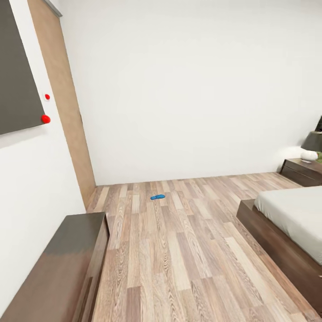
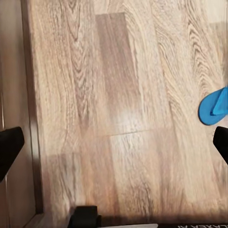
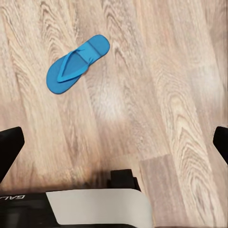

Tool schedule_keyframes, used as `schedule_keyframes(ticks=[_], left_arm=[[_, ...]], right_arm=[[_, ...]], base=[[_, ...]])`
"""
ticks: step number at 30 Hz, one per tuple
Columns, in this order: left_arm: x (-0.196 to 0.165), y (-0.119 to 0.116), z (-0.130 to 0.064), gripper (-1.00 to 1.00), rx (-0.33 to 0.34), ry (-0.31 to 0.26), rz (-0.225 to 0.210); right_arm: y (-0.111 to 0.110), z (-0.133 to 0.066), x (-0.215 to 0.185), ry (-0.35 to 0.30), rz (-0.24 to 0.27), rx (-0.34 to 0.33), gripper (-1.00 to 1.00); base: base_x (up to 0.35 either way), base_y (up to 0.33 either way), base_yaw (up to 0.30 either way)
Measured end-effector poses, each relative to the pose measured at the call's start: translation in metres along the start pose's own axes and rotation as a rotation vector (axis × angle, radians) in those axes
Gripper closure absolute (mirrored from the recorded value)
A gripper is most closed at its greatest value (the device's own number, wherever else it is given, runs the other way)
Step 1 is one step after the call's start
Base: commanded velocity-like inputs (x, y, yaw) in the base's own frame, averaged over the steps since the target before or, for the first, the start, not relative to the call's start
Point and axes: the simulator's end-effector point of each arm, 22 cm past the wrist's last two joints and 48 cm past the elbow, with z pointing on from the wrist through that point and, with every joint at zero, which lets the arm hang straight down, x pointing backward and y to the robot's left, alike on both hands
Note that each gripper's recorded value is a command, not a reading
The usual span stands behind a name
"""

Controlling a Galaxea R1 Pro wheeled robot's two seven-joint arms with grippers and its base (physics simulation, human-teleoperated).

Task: In the bedroom, move the book from the bed onto either nightstand, and place the two sandals side by side next to the bed.

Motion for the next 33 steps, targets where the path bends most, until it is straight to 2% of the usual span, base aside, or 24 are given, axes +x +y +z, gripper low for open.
schedule_keyframes(ticks=[25,33], left_arm=[[0.0000,0.0000,0.0000,-1.00,0.000,0.000,0.000],[0.0000,0.0007,-0.0001,-1.00,-0.001,0.000,-0.003]], right_arm=[[-0.0003,0.0000,0.0000,0.000,0.000,0.000,-1.00],[-0.0001,-0.0001,0.0000,0.000,0.001,0.000,-1.00]], base=[[0.000,0.000,-0.245],[0.110,-0.040,-0.245]])
